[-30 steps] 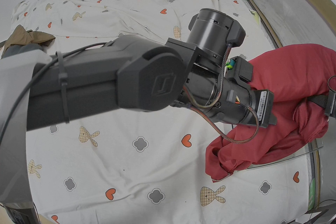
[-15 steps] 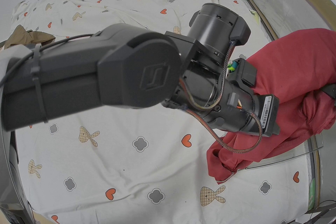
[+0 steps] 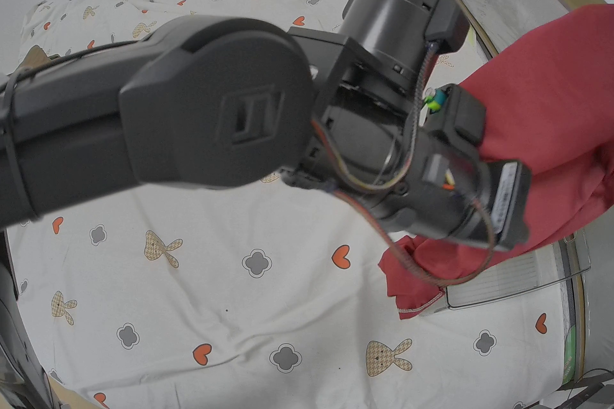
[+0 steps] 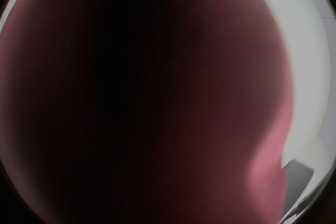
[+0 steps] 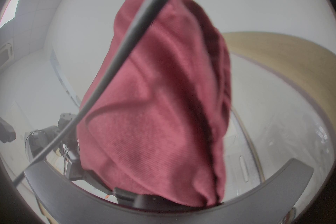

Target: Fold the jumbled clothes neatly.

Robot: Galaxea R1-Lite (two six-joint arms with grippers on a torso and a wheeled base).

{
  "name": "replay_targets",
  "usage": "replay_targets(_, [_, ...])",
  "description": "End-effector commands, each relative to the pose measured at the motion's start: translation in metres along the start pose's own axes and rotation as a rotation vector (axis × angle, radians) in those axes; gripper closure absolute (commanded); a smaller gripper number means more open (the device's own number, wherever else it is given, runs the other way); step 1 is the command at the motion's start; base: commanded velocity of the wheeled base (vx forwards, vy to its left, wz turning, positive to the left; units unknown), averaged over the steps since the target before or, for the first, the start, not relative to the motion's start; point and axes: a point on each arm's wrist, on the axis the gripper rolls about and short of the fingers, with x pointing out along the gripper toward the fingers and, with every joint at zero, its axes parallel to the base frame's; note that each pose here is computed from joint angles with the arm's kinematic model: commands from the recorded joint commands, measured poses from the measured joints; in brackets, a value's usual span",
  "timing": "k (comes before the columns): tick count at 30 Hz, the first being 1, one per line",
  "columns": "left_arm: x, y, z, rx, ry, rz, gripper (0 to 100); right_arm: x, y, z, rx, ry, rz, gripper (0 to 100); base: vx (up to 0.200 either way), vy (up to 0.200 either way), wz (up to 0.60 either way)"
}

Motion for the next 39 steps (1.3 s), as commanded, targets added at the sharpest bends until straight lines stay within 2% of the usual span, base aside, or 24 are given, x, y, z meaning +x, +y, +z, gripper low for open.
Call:
replay_targets(1, [-0.007, -0.008, 0.001, 0.016, -0.017, -0.009, 100, -0.025, 0.01, 0.008, -0.025, -0.086, 0.037, 100, 0.0, 0.0, 0.0])
replay_targets(7, [-0.015, -0.015, 0.003, 0.03, -0.033, -0.018, 100, -0.031, 0.013, 0.016, -0.035, -0.13, 0.019, 100, 0.0, 0.0, 0.0])
replay_targets(13, [-0.017, -0.016, 0.003, 0.031, -0.035, -0.019, 100, -0.029, 0.011, 0.011, -0.031, -0.111, 0.016, 100, 0.0, 0.0, 0.0])
replay_targets(18, [-0.015, -0.015, 0.002, 0.024, -0.024, -0.015, 100, -0.017, 0.002, -0.014, -0.009, -0.004, 0.02, 100, 0.0, 0.0, 0.0])
replay_targets(19, [-0.014, -0.014, 0.001, 0.018, -0.016, -0.011, 100, -0.01, -0.003, -0.027, 0.005, 0.056, 0.024, 100, 0.0, 0.0, 0.0])
replay_targets(20, [-0.014, -0.013, 0.001, 0.017, -0.015, -0.011, 100, -0.009, -0.003, -0.028, 0.007, 0.063, 0.026, 100, 0.0, 0.0, 0.0])
replay_targets(21, [-0.015, -0.012, -0.001, 0.001, 0.003, -0.001, 100, 0.001, -0.007, -0.045, 0.023, 0.146, 0.041, 100, 0.0, 0.0, 0.0])
replay_targets(22, [-0.016, -0.011, -0.001, -0.002, 0.006, 0.001, 100, 0.003, -0.008, -0.047, 0.024, 0.156, 0.045, 100, 0.0, 0.0, 0.0])
replay_targets(25, [-0.028, -0.003, -0.006, -0.061, 0.057, 0.047, 100, 0.012, -0.008, -0.058, 0.039, 0.226, 0.079, 100, 0.0, 0.0, 0.0])
replay_targets(26, [-0.04, 0.005, -0.009, -0.11, 0.088, 0.083, 100, 0.018, -0.009, -0.06, 0.044, 0.253, 0.078, 100, 0.0, 0.0, 0.0])
replay_targets(28, [-0.047, 0.011, -0.012, -0.146, 0.111, 0.109, 100, 0.025, -0.01, -0.062, 0.048, 0.271, 0.065, 100, 0.0, 0.0, 0.0])
replay_targets(30, [-0.065, 0.023, -0.016, -0.216, 0.142, 0.176, 100, 0.044, -0.015, -0.066, 0.06, 0.324, 0.034, 100, 0.0, 0.0, 0.0])
replay_targets(33, [-0.079, 0.028, -0.018, -0.247, 0.142, 0.262, 100, 0.06, -0.018, -0.07, 0.069, 0.37, 0.022, 100, 0.0, 0.0, 0.0])
replay_targets(34, [-0.09, 0.028, -0.02, -0.258, 0.128, 0.341, 100, 0.073, -0.021, -0.074, 0.077, 0.408, 0.014, 100, 0.0, 0.0, 0.0])
replay_targets(35, [-0.098, 0.027, -0.019, -0.258, 0.111, 0.369, 100, 0.079, -0.022, -0.077, 0.081, 0.429, 0.011, 100, 0.0, 0.0, 0.0])
replay_targets(39, [-0.139, 0.009, -0.016, -0.228, -0.009, 0.375, 100, 0.101, -0.027, -0.088, 0.092, 0.489, 0.004, 100, 0.0, 0.0, 0.0])
